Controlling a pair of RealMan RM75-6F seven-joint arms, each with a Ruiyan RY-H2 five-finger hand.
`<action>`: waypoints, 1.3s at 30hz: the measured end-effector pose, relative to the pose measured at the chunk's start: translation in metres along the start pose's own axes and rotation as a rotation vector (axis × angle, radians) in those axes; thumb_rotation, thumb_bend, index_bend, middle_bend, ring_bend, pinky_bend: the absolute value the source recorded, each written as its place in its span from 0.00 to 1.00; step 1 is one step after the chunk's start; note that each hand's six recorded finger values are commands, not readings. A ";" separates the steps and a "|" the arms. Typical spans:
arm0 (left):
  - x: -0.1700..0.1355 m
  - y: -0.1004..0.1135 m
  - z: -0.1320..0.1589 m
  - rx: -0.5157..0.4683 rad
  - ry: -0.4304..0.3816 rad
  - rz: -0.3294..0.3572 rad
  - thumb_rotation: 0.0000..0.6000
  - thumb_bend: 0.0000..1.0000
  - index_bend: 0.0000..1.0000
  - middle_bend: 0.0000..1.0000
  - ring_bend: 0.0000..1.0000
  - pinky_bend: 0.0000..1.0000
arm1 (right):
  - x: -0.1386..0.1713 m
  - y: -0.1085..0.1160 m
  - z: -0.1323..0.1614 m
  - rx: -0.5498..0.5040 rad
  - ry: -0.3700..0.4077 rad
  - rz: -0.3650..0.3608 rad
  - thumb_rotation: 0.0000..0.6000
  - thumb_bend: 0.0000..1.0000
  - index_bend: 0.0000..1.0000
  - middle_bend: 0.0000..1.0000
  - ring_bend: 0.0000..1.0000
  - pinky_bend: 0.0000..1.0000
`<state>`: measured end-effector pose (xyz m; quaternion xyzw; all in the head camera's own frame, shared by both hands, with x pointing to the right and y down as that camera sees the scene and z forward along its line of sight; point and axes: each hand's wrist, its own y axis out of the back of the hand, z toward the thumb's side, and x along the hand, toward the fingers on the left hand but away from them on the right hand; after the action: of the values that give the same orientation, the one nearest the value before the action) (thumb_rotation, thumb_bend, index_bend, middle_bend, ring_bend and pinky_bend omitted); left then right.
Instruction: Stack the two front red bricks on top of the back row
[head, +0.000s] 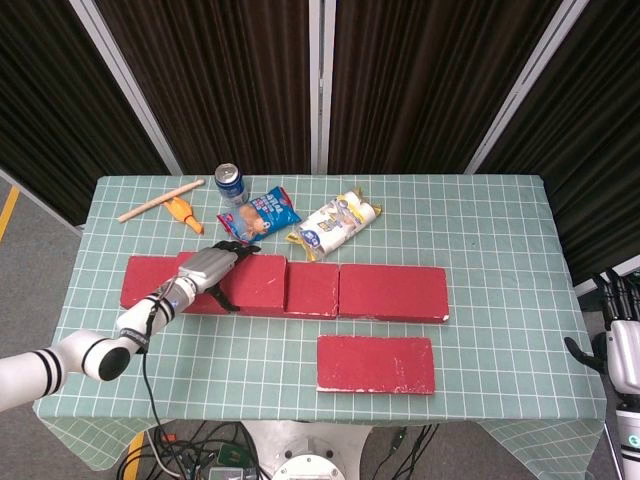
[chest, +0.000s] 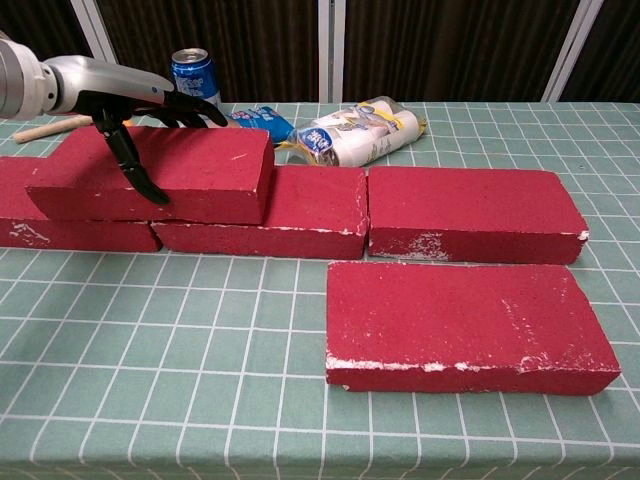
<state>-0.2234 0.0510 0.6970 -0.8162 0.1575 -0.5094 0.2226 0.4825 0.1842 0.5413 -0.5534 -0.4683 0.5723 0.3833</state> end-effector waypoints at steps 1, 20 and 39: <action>0.001 0.000 0.000 -0.001 0.001 0.000 1.00 0.04 0.02 0.20 0.00 0.00 | 0.000 0.000 -0.001 0.000 -0.001 0.000 1.00 0.10 0.00 0.00 0.00 0.00; -0.002 0.000 -0.007 0.002 0.009 -0.002 1.00 0.04 0.03 0.21 0.00 0.00 | -0.001 0.002 -0.004 0.001 -0.012 -0.004 1.00 0.10 0.00 0.00 0.00 0.00; 0.001 -0.006 -0.008 0.011 0.005 -0.011 1.00 0.04 0.04 0.16 0.00 0.00 | 0.000 -0.002 -0.002 0.002 -0.007 0.006 1.00 0.10 0.00 0.00 0.00 0.00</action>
<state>-0.2298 0.0539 0.7039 -0.8144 0.1506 -0.5137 0.2240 0.4840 0.1849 0.5435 -0.5524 -0.4672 0.5761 0.3804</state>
